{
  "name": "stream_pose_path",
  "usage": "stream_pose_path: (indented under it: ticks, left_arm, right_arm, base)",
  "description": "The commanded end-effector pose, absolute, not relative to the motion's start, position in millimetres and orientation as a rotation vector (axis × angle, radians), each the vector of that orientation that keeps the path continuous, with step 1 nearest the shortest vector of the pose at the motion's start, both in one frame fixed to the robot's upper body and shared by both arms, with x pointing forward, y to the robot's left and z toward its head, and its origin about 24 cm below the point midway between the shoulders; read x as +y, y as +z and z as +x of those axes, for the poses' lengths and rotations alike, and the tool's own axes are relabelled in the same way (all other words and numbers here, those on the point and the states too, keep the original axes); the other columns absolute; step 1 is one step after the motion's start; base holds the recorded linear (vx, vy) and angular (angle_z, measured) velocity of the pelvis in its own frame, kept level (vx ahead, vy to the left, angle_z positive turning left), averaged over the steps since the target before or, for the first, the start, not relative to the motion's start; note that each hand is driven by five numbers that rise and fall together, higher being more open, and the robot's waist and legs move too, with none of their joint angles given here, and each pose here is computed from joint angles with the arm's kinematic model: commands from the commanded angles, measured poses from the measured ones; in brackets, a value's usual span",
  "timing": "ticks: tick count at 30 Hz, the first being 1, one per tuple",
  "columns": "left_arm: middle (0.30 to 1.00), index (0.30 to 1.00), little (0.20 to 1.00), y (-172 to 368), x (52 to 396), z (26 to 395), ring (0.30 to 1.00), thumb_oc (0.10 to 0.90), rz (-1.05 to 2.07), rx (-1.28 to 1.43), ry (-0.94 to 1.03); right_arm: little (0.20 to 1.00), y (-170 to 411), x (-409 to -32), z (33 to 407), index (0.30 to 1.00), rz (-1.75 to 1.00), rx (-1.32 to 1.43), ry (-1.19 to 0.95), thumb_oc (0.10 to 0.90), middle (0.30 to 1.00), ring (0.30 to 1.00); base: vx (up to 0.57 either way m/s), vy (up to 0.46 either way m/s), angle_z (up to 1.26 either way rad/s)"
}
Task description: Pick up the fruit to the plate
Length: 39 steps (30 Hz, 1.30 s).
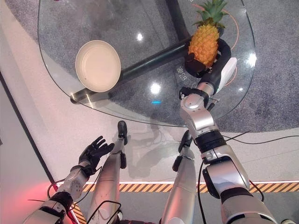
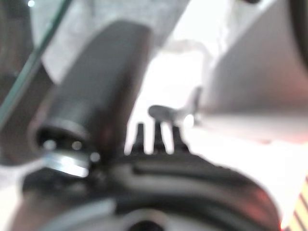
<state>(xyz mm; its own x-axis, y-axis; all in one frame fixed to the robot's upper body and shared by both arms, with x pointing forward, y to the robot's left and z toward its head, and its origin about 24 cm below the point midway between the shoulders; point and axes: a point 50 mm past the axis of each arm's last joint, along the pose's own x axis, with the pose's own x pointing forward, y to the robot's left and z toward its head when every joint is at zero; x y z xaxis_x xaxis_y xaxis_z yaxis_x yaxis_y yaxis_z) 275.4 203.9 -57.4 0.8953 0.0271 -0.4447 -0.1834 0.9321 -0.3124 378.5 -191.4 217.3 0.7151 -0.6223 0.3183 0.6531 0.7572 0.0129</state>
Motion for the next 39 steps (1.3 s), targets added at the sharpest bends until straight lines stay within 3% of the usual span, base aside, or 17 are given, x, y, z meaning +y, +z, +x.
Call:
stream_pose_path:
  ticks: [1, 21, 25, 30, 39]
  left_arm:
    - [0.900, 0.900, 0.900, -71, 209, 258, 0.900, 0.800, -0.305, 0.500, 0.115]
    - [0.900, 0.900, 0.900, -64, 213, 263, 0.900, 0.800, -0.375, 0.440, 0.163]
    - [0.900, 0.900, 0.900, -54, 221, 267, 0.900, 0.800, -0.441, 0.347, 0.292]
    - [0.900, 0.900, 0.900, -19, 251, 281, 0.900, 0.800, -0.528, 0.124, 0.588]
    - [0.900, 0.900, 0.900, 44, 283, 302, 0.900, 0.800, -0.572, -0.164, 0.789]
  right_arm:
    - [0.200, 242, -190, 376, 0.300, -0.090, -0.421, -0.700, 0.100, 0.300, 0.300]
    - [0.200, 270, -159, 357, 0.300, -0.301, -0.695, -0.527, 0.100, 0.300, 0.300]
    - [0.200, 270, -152, 350, 0.300, -0.295, -0.744, -0.464, 0.100, 0.300, 0.300]
    - [0.200, 264, -142, 341, 0.300, -0.304, -0.795, -0.386, 0.100, 0.300, 0.300]
    - [0.200, 262, -134, 332, 0.300, -0.292, -0.844, -0.333, 0.100, 0.300, 0.300]
  base:
    - [0.00, 0.000, 0.00]
    - [-0.01, 0.000, 0.00]
    - [0.00, 0.000, 0.00]
    - [-0.01, -0.015, 0.00]
    - [-0.01, -0.032, 0.00]
